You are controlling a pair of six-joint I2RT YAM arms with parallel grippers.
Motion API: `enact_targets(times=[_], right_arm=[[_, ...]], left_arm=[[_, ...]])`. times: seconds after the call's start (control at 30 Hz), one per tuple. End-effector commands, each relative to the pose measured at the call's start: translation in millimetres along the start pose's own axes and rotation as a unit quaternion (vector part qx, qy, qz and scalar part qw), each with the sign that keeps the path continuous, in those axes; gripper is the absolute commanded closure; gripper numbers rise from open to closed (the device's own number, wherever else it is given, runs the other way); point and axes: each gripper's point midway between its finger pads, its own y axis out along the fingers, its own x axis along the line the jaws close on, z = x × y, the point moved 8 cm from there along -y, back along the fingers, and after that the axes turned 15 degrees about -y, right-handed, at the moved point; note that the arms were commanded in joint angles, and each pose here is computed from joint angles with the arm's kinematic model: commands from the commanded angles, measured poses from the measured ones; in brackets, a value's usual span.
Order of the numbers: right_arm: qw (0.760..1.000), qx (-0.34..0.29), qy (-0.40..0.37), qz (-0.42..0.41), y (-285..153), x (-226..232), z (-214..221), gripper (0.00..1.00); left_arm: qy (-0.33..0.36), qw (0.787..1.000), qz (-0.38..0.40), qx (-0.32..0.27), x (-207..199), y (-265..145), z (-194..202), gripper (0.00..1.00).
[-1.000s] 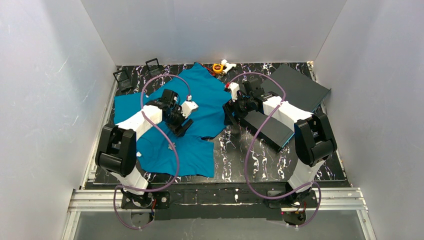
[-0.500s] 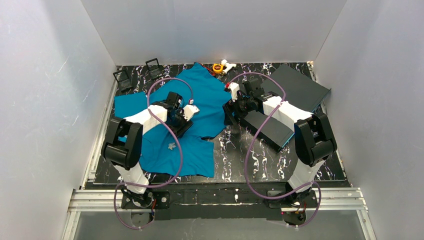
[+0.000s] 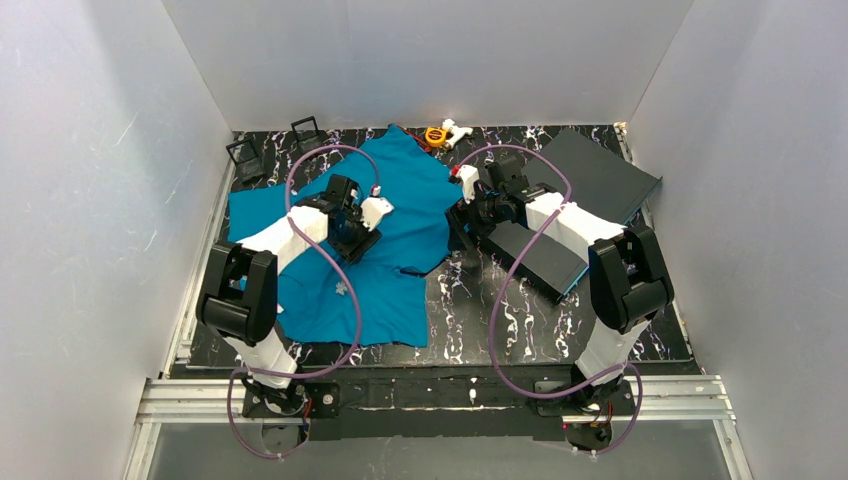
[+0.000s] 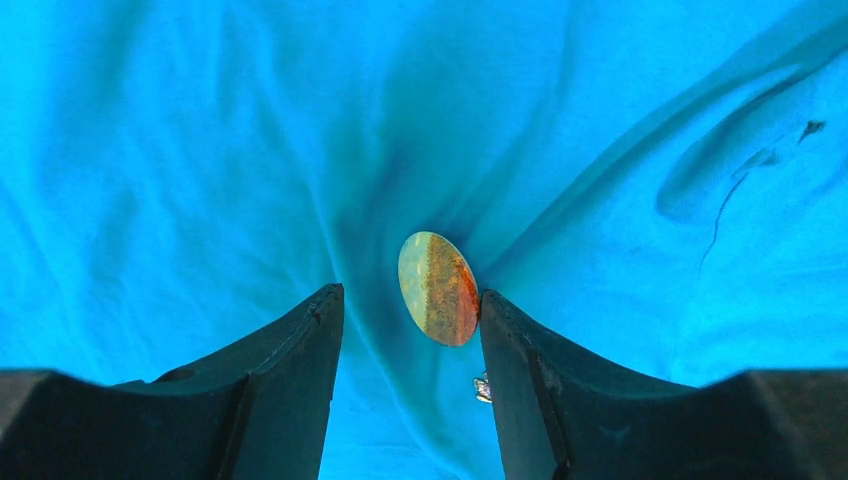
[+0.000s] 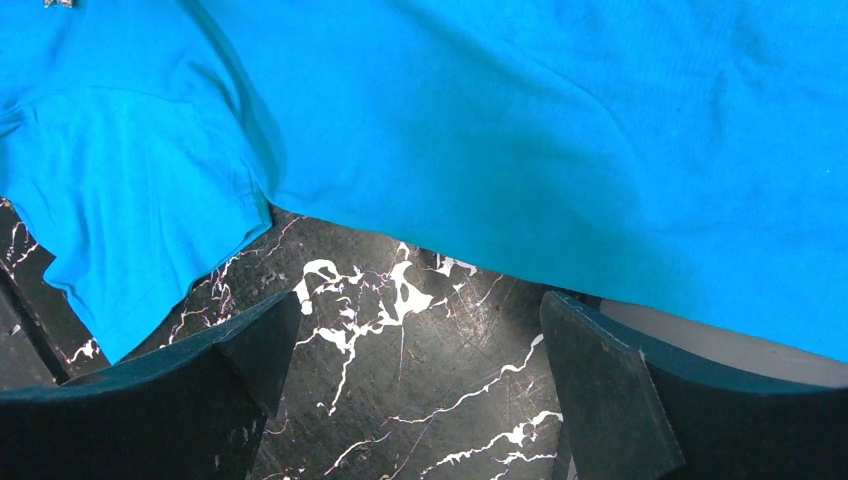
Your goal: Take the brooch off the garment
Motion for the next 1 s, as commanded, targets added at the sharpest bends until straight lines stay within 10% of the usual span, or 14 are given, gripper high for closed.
enact_targets(times=[0.0, 0.7, 0.97], right_arm=[[1.0, -0.016, -0.013, 0.001, -3.2, -0.8, -7.6, 0.0], [1.0, -0.016, -0.01, -0.021, 4.0, -0.5, -6.1, 0.0], [0.996, -0.057, 0.014, -0.064, 17.1, 2.6, -19.4, 0.07]], left_arm=[[-0.005, 1.0, -0.02, -0.019, 10.6, -13.7, -8.4, 0.49], [-0.064, 0.997, 0.024, -0.031, 27.6, -17.2, -2.4, 0.99], [-0.077, 0.991, 0.094, -0.061, 11.4, -25.1, 0.5, 1.0]])
